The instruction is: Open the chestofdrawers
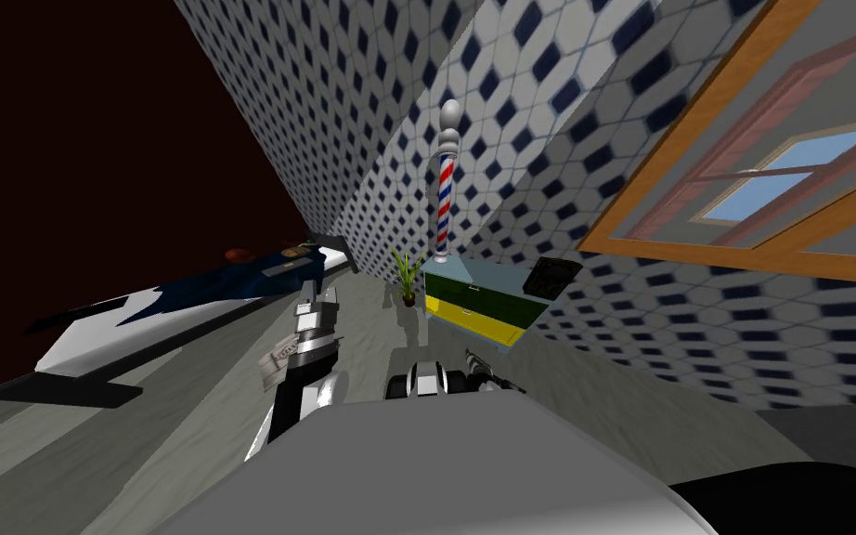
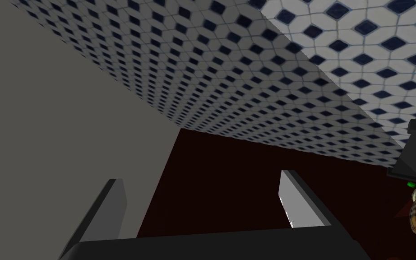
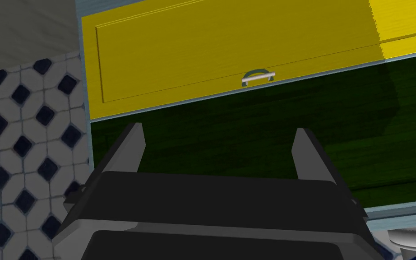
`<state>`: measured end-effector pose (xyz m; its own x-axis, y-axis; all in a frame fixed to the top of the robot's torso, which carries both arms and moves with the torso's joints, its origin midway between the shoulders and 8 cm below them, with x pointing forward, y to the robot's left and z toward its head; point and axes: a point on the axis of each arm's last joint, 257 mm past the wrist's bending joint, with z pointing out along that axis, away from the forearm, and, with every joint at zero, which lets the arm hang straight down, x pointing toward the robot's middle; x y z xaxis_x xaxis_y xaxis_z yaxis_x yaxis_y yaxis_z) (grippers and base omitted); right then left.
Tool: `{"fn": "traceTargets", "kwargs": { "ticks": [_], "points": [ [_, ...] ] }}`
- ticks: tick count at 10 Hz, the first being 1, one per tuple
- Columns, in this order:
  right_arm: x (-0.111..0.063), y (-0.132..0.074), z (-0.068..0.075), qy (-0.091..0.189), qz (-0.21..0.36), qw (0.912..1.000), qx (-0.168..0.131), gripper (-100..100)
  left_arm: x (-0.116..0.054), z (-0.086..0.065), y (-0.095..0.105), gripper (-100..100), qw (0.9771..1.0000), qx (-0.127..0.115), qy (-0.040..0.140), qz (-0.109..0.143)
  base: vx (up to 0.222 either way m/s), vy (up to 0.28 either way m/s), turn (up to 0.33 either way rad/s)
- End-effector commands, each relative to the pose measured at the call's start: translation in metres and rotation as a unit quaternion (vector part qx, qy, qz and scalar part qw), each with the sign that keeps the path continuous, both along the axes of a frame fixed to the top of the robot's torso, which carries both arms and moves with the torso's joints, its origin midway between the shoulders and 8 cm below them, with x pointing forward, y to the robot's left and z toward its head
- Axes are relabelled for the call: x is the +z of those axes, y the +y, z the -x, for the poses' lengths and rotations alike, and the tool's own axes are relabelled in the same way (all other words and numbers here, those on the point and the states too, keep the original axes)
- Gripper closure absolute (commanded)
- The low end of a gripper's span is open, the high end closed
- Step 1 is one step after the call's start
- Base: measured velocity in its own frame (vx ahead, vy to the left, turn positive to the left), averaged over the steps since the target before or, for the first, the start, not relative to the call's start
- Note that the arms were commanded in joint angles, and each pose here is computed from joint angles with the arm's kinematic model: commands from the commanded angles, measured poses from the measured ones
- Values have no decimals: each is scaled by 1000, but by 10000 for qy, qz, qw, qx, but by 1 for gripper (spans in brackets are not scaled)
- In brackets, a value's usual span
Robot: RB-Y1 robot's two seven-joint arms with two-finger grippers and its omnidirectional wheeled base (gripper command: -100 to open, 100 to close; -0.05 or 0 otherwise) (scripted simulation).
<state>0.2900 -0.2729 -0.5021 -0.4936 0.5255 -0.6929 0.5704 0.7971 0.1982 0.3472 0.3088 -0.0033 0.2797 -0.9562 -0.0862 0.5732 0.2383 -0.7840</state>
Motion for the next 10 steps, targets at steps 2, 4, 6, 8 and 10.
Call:
{"fn": "traceTargets", "kwargs": {
  "ticks": [2,4,6,8,10],
  "points": [
    [-16,-16,22,413,615,9973,17,-100,0,0,0,0,10000,0,0,0,72,19,23],
    [-23,-28,37,688,1111,9914,90,-100,0,0,0,0,10000,0,0,0,78,27,81],
    [-27,-39,49,909,1590,9829,195,-100,0,0,0,0,10000,0,0,0,100,20,77],
    [-30,-47,58,1086,1989,9735,300,-100,0,0,0,0,10000,0,0,0,60,9,34],
    [-31,-57,66,1251,2440,9607,429,-100,0,0,0,0,10000,0,0,0,97,2,90]
  ]
}}
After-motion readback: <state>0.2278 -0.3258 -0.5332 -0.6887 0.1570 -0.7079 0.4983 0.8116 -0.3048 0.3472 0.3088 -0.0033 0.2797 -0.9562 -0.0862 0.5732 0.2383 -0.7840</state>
